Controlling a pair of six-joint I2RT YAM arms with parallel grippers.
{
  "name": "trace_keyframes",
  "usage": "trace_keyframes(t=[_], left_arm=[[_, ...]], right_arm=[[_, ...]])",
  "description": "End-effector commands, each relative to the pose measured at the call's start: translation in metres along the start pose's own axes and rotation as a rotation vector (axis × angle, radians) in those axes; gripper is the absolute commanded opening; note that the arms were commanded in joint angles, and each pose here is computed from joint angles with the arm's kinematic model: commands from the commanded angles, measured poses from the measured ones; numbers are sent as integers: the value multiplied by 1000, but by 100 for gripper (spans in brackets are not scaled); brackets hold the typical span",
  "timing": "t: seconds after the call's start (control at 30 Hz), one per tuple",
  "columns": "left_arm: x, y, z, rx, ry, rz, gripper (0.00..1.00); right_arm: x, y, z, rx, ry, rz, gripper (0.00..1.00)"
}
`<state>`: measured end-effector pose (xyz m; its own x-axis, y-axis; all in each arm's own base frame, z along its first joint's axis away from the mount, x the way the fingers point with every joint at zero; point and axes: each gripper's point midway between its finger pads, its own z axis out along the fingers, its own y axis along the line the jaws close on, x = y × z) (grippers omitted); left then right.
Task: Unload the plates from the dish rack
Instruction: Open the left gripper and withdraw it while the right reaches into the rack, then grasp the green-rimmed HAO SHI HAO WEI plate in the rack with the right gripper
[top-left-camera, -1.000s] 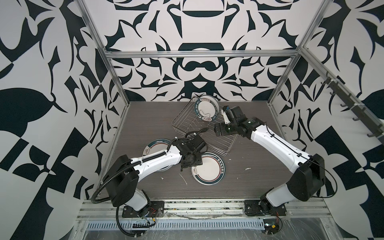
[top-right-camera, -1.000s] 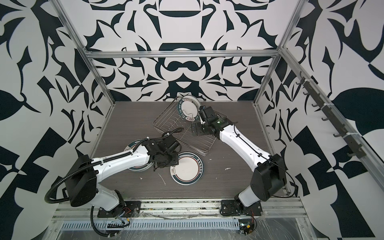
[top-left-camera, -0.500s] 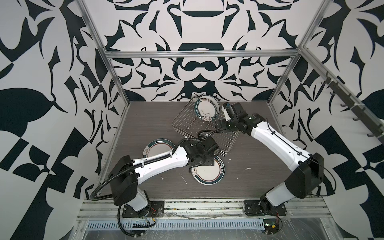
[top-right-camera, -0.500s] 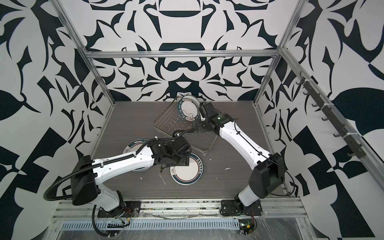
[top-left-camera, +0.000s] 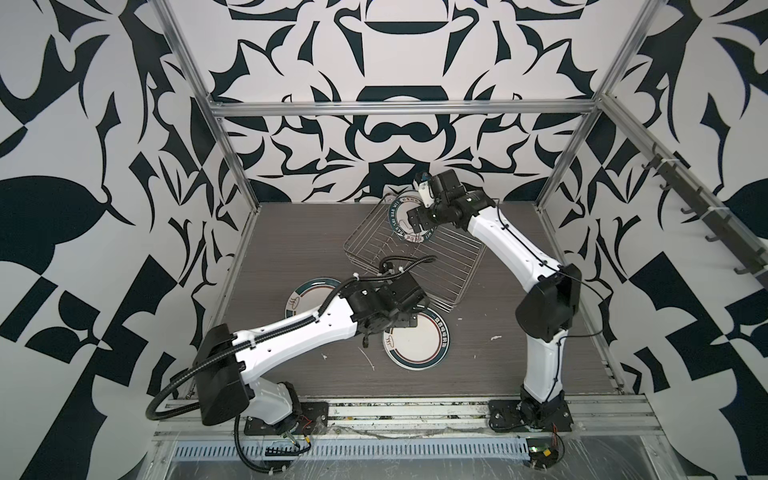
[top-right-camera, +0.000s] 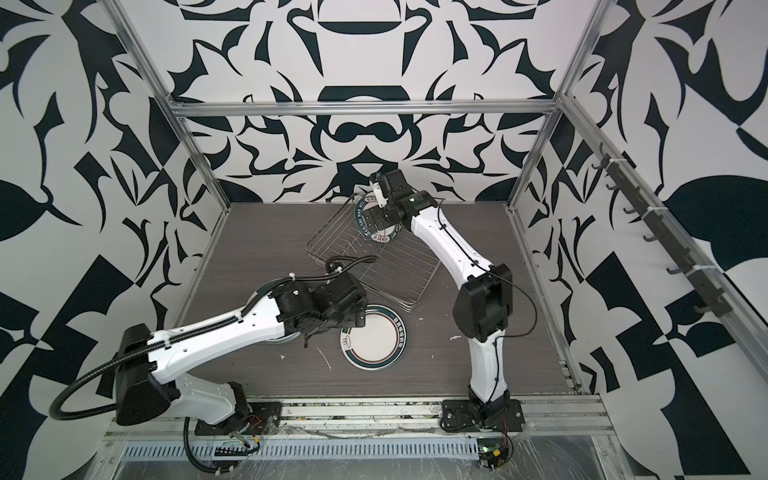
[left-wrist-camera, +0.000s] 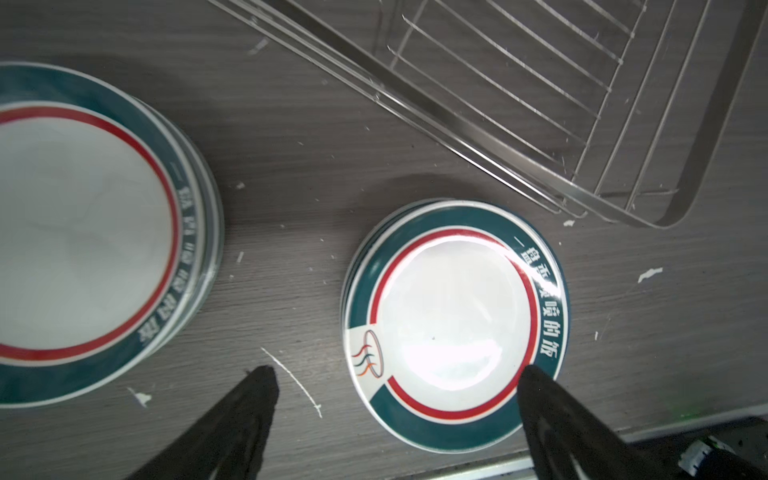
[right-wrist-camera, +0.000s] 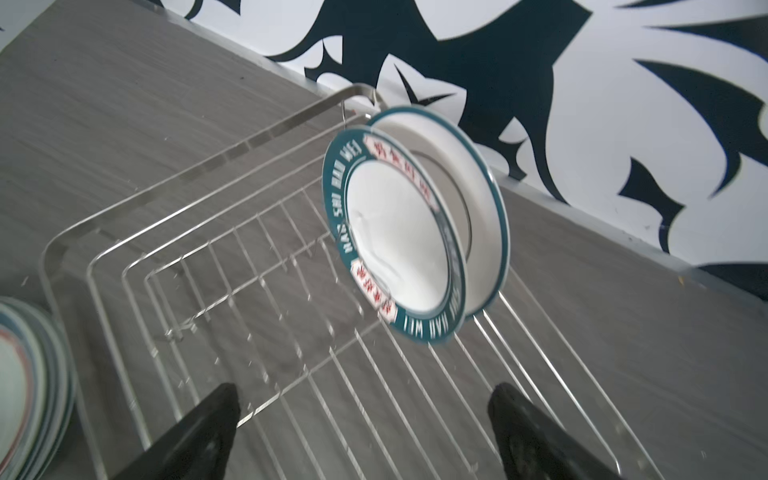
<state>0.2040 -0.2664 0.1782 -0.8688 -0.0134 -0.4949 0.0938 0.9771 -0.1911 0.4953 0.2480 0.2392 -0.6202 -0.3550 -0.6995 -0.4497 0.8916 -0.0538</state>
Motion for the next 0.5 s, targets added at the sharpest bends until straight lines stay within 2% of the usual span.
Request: trace_keyframes(t=[0.0, 0.27, 0.47], left_arm=[[-8, 42, -13, -103, -81, -58, 99], [-17, 89, -25, -1, -201, -299, 99], [-19, 107, -30, 50, -255, -385, 99]], right_arm=[[-32, -20, -5, 17, -85, -32, 94], [-46, -36, 20, -19, -112, -18, 86], [-46, -34, 31, -48, -113, -3, 80]])
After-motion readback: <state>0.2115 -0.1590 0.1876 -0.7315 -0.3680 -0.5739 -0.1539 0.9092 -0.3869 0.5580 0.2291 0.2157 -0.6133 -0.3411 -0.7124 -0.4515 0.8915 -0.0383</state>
